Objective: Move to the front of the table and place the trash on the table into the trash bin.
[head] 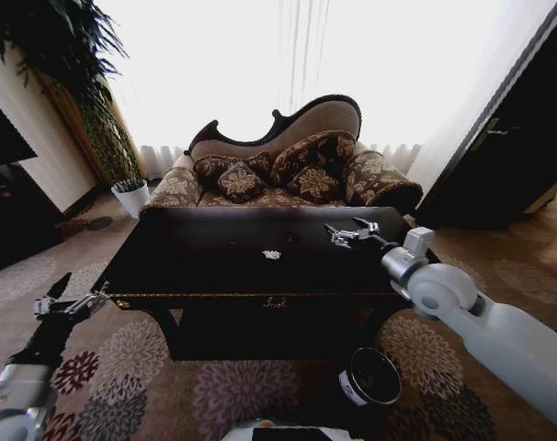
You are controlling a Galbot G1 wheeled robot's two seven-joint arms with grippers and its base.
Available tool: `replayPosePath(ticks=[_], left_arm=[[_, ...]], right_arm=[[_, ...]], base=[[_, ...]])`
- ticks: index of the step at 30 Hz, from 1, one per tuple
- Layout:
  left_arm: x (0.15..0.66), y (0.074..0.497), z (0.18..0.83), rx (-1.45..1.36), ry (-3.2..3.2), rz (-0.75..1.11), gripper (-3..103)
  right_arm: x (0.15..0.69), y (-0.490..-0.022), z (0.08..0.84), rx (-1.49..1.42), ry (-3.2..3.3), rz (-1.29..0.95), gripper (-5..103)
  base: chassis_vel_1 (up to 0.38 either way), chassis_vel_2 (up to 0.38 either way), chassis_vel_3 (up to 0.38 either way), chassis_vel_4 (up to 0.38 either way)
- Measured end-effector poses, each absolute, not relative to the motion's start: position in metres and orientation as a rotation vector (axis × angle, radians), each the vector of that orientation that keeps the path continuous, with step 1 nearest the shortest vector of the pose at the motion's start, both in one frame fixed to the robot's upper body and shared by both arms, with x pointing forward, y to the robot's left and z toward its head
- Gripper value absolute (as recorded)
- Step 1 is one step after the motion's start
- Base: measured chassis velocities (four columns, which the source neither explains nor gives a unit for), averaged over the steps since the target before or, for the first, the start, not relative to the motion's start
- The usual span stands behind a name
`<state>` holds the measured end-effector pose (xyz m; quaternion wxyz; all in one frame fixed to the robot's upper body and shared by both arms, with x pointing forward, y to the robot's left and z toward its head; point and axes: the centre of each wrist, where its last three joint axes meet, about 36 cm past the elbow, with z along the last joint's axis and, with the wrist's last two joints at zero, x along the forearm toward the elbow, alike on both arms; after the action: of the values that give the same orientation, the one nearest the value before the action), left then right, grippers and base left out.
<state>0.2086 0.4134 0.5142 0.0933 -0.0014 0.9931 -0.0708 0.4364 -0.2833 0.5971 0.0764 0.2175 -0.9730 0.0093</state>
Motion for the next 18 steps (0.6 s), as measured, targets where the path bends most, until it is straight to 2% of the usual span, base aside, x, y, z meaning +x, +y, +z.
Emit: replayPosePath(ticks=[7,18], left_arm=[[0.206,0.410,0.515,0.000,2.956,-0.201,100],[0.209,0.415,0.509,-0.015,2.961,-0.207,100]], right_arm=[[0.464,-0.238,0.585,0.774,-2.855,0.050,100],[0.476,-0.196,0.580,0.882,-2.816,0.079,100]], base=[[0.000,0.000,0.000,0.000],[0.000,0.000,0.000,0.000]])
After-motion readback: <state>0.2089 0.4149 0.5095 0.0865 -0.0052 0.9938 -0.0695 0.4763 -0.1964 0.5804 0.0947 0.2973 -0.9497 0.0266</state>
